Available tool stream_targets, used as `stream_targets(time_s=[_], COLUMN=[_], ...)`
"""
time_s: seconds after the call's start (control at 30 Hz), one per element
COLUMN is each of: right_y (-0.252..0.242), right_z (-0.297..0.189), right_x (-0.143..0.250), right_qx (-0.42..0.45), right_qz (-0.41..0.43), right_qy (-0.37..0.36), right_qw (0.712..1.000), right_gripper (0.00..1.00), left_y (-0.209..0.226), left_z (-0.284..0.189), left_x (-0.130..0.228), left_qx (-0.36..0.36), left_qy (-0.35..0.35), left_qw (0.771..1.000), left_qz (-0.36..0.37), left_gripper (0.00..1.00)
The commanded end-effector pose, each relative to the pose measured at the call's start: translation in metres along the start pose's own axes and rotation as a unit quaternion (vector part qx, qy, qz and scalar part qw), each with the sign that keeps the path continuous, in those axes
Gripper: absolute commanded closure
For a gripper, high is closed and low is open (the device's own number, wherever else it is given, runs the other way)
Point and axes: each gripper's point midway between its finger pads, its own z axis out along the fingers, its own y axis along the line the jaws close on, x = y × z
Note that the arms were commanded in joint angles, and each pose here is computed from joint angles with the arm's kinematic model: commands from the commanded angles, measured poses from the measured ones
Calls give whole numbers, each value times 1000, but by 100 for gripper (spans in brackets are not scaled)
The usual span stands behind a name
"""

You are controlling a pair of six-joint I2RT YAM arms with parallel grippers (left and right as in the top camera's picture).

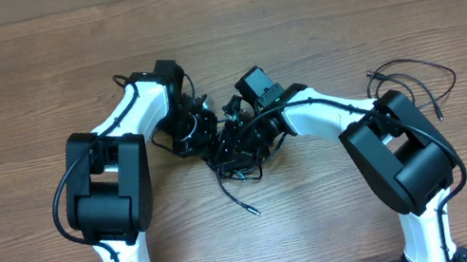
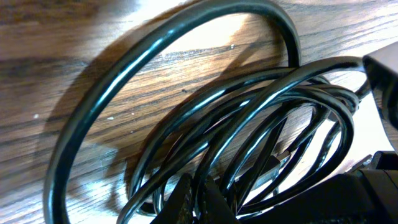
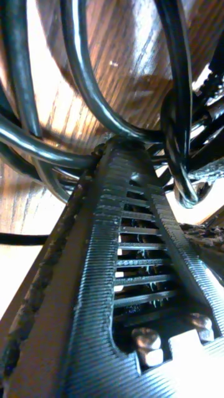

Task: Untangle cables

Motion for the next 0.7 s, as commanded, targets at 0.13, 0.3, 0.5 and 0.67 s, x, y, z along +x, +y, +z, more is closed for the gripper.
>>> stream_targets(time_s=[0.13,0.3,0.5,0.67], right_y=[-3,-6,-19,-23], right_z=[-3,-9,-12,-10], right_x=[-19,-25,-32,-37], right_qx=[17,17,45,61], right_qz=[-6,-1,37,71], right_qy=[-41,-49,-73,-94], right_qw=[999,999,996,991], right_gripper=[93,93,86,83], left_y=[-9,-9,-9,-8], left_z=[5,4,4,4], left_x=[12,14,15,14], left_qx=[14,12,12,13], left_qy=[20,25,25,25], left_qw=[1000,1000,1000,1000], left_qz=[13,10,10,8], left_gripper=[96,96,96,96])
